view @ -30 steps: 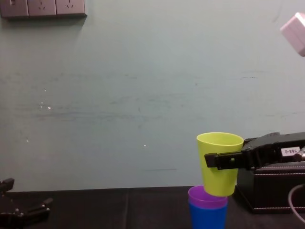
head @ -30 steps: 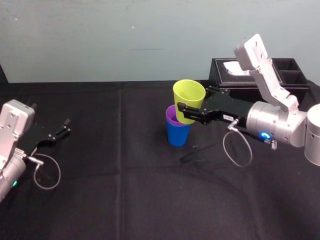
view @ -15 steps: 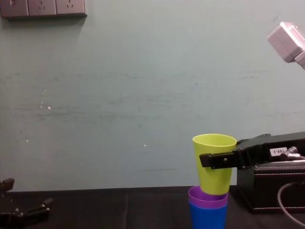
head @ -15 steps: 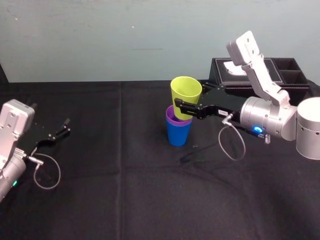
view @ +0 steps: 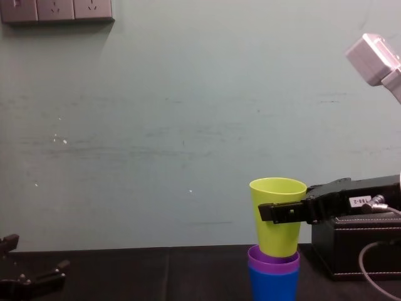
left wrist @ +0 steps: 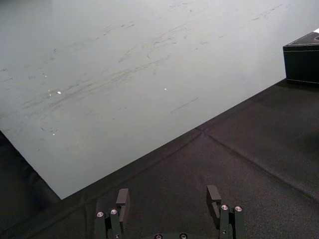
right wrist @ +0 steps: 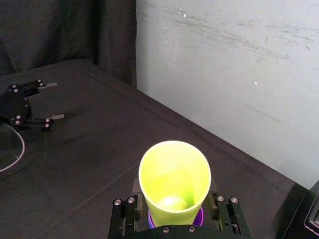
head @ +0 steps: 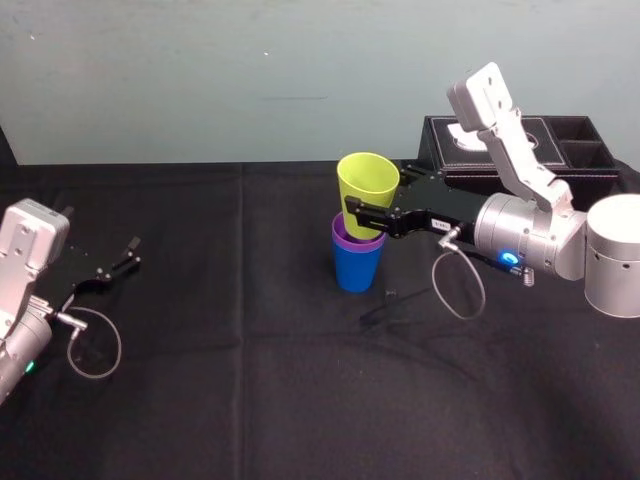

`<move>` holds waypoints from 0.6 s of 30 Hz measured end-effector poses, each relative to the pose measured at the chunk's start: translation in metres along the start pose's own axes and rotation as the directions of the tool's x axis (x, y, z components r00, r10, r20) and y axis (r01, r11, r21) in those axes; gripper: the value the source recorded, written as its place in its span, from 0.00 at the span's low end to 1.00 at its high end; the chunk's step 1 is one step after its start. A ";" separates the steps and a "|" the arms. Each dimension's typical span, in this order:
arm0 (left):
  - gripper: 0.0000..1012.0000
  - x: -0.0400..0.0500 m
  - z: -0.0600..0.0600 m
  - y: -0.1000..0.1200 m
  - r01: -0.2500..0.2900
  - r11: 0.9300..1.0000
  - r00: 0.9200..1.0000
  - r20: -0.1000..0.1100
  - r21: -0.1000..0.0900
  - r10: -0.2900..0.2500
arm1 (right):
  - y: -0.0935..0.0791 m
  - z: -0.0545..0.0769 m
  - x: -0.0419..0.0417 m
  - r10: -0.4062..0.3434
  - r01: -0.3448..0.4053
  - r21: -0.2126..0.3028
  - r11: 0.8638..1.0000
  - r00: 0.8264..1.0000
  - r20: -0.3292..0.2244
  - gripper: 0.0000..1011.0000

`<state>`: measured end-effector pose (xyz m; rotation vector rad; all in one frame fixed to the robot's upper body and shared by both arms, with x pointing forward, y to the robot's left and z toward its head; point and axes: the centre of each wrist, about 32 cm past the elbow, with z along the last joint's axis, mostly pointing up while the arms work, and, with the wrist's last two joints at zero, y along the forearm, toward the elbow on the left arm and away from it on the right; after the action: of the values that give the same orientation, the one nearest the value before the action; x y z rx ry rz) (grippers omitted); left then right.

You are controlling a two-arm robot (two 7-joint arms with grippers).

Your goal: Stack the three plastic cups sequentially using one hand.

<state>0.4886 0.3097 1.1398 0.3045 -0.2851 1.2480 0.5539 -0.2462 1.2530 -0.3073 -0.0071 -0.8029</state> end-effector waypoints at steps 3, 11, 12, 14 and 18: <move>1.00 -0.0001 0.000 0.000 0.000 1.000 1.000 0.000 0.000 0.000 | 0.001 -0.001 -0.0002 0.000 0.000 0.000 1.000 1.000 0.000 0.72; 1.00 0.0000 0.000 0.000 0.000 1.000 1.000 0.000 0.000 0.000 | 0.004 -0.002 -0.0007 -0.003 0.003 -0.002 1.000 1.000 0.001 0.72; 1.00 0.0000 0.000 0.000 0.000 1.000 1.000 0.000 0.000 0.000 | 0.004 -0.002 -0.0007 -0.004 0.004 -0.002 1.000 1.000 0.001 0.72; 1.00 0.0000 0.000 0.000 0.000 1.000 1.000 0.000 0.000 0.000 | 0.005 -0.003 -0.0006 -0.005 0.005 -0.003 1.000 1.000 0.000 0.72; 1.00 0.0000 0.000 0.000 0.000 1.000 1.000 0.000 0.000 0.000 | 0.006 -0.004 0.0000 -0.007 0.007 -0.005 1.000 1.000 -0.003 0.72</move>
<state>0.4886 0.3097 1.1398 0.3045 -0.2851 1.2480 0.5578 -0.2434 1.2476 -0.3114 -0.0036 -0.8101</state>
